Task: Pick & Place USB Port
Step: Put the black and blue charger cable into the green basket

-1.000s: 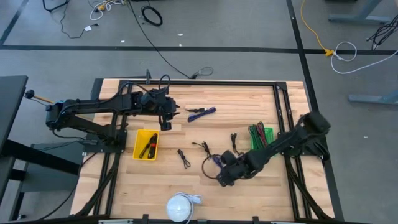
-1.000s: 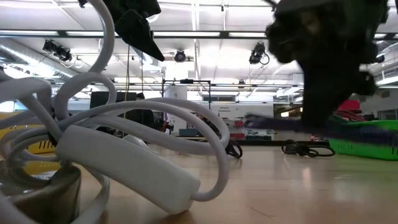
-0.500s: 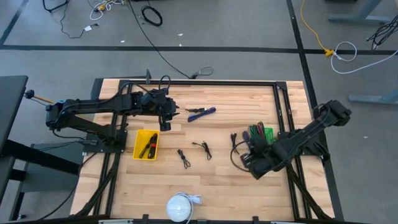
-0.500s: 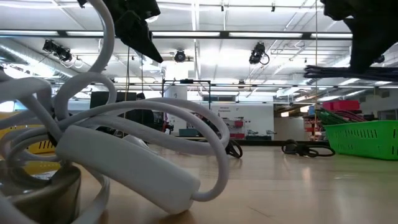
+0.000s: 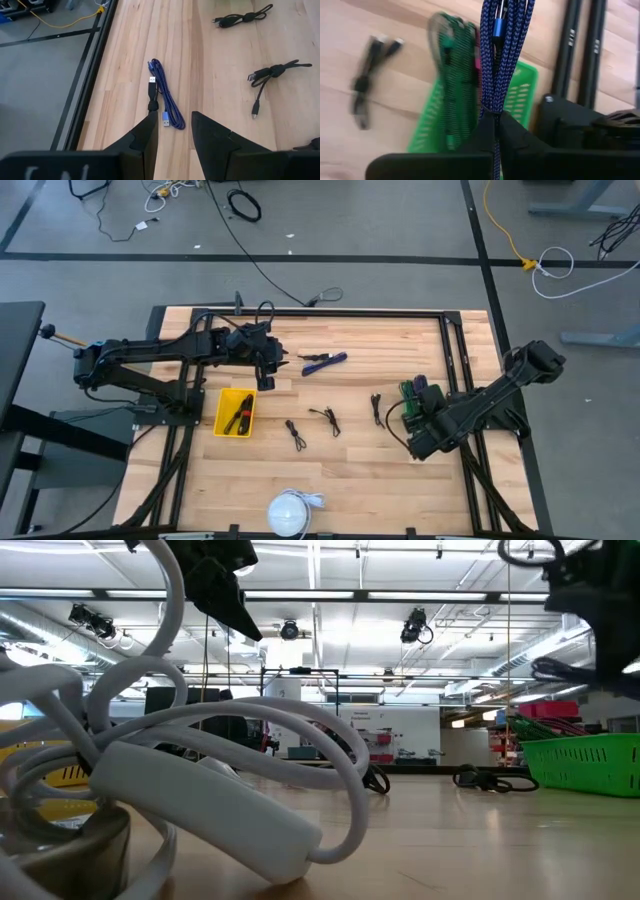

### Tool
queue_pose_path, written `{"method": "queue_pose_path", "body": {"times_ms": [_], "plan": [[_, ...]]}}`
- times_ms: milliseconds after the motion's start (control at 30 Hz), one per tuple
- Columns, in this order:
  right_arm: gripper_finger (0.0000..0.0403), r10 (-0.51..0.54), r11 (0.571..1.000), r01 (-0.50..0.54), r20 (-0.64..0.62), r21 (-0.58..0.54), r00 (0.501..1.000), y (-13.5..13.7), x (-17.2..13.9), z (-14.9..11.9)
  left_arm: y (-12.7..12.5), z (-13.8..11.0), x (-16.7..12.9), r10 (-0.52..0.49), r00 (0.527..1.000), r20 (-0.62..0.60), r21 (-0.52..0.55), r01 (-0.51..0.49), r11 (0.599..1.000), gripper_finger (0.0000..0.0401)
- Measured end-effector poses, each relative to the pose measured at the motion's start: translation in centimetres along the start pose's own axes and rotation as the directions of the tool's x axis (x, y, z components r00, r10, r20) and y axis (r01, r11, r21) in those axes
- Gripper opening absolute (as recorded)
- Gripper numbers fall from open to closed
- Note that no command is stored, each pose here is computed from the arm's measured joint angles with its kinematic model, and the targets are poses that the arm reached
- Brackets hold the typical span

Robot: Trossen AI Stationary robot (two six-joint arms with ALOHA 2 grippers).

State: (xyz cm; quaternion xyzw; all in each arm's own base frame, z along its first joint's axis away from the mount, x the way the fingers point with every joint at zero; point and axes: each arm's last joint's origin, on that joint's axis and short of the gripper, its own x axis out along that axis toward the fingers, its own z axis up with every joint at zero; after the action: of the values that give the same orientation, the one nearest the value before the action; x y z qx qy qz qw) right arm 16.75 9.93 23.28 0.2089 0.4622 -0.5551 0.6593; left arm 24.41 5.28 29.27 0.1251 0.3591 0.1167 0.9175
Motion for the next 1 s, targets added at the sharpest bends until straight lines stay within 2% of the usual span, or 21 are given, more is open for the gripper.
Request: {"method": "queue_pose_path", "body": {"times_ms": [167,467,800,1000], "plan": [[0.0000,-0.035,0.999,0.035,-0.010,0.006,0.999,-1.2,1.7,-0.2,0.0,0.0,0.0,0.000,1.000,0.000,0.000,0.000,1.000,0.0122],[0.0000,0.055,0.998,-0.055,-0.017,0.033,0.998,-3.3,4.5,-0.1,0.0,0.0,0.0,0.000,1.000,0.001,-0.003,0.000,1.000,0.0122],[0.0000,0.115,0.993,-0.113,-0.056,0.030,0.992,-2.7,4.6,-0.1,0.0,0.0,0.0,0.001,1.000,0.004,-0.010,-0.001,1.000,0.0122],[0.0006,0.112,0.994,-0.112,-0.063,0.000,0.992,-2.5,5.1,-0.4,0.0,0.0,0.0,0.001,1.000,0.004,-0.010,-0.001,1.000,0.0122]]}}
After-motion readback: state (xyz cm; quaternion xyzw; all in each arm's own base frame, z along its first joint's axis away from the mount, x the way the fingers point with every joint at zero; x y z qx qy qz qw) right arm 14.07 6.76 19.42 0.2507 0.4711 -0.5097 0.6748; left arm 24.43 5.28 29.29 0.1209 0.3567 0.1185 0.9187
